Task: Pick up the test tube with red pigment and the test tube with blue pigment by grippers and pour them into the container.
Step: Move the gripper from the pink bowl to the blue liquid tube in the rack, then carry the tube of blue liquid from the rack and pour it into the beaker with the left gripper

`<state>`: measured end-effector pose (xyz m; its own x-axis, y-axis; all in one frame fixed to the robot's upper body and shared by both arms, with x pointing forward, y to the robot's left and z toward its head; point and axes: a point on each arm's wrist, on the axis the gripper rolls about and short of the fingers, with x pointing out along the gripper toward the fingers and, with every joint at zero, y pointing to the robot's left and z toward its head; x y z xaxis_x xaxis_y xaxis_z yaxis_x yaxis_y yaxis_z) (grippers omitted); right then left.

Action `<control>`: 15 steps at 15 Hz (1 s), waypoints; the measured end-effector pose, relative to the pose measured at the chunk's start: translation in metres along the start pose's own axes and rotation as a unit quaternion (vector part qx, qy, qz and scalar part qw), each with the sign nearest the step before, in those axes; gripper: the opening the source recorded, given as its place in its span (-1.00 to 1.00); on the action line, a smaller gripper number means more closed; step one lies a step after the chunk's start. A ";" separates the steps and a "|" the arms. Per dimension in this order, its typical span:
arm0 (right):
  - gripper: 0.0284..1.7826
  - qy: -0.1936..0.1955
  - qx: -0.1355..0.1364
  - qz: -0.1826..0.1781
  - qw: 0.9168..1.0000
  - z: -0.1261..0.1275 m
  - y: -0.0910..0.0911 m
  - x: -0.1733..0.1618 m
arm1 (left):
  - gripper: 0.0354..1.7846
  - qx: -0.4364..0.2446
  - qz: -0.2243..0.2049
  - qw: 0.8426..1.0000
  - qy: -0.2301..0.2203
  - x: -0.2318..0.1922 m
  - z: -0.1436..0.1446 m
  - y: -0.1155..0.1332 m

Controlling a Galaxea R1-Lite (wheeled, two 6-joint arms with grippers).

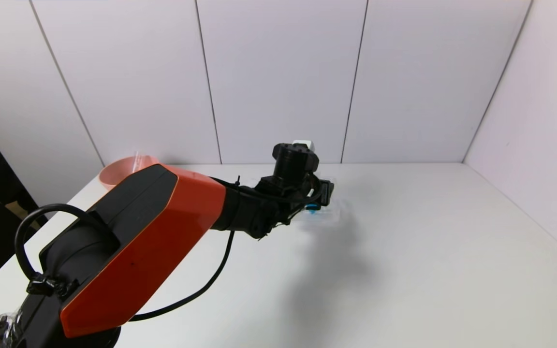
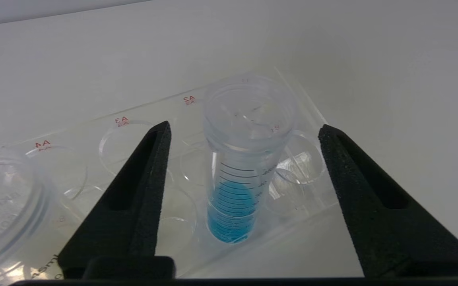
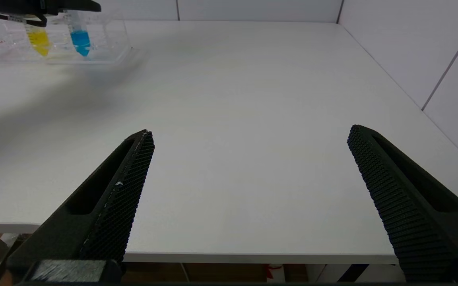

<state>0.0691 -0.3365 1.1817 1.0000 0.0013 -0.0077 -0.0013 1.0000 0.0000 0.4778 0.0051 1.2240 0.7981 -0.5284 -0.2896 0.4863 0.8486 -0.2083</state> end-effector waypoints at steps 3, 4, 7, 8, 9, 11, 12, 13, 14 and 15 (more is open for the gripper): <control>0.99 0.000 0.000 0.000 1.000 0.000 0.000 0.000 | -0.23 -0.001 0.001 1.000 0.001 0.000 0.000 -0.001; 0.99 0.000 0.000 0.000 1.000 0.000 0.000 0.000 | -0.43 0.000 0.003 1.000 0.001 0.000 0.000 0.000; 0.99 0.000 0.000 0.000 1.000 0.000 0.000 0.000 | -0.52 0.000 0.004 1.000 0.000 0.000 0.000 0.000; 0.99 0.000 0.000 0.000 1.000 0.000 0.000 0.000 | -0.52 0.000 0.004 1.000 0.000 0.000 0.000 0.000; 0.99 0.000 0.000 0.000 1.000 0.000 0.000 0.000 | -0.52 0.000 0.004 1.000 0.000 0.000 -0.001 0.000; 0.99 0.000 0.000 0.000 1.000 0.000 0.000 0.000 | -0.52 0.000 0.005 1.000 0.000 0.000 -0.001 0.000; 0.99 0.000 0.000 0.000 1.000 0.000 0.000 0.000 | -0.52 0.000 0.005 1.000 0.000 0.000 0.000 0.000; 0.99 0.000 0.000 0.000 1.000 0.000 0.000 0.000 | -0.52 0.000 0.005 1.000 -0.001 0.000 0.000 0.000; 0.99 0.000 0.000 0.000 1.000 0.000 0.000 0.000 | -0.52 0.000 0.005 1.000 -0.001 0.000 0.000 -0.001; 0.99 0.000 0.000 0.000 1.000 0.000 0.000 0.000 | -0.52 0.000 0.005 1.000 -0.001 0.000 0.000 -0.001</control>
<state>0.0691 -0.3365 1.1817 1.0000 0.0013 -0.0077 -0.0013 1.0000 0.0000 0.4770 0.0046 1.2239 0.8034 -0.5203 -0.2895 0.4789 0.8536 -0.2049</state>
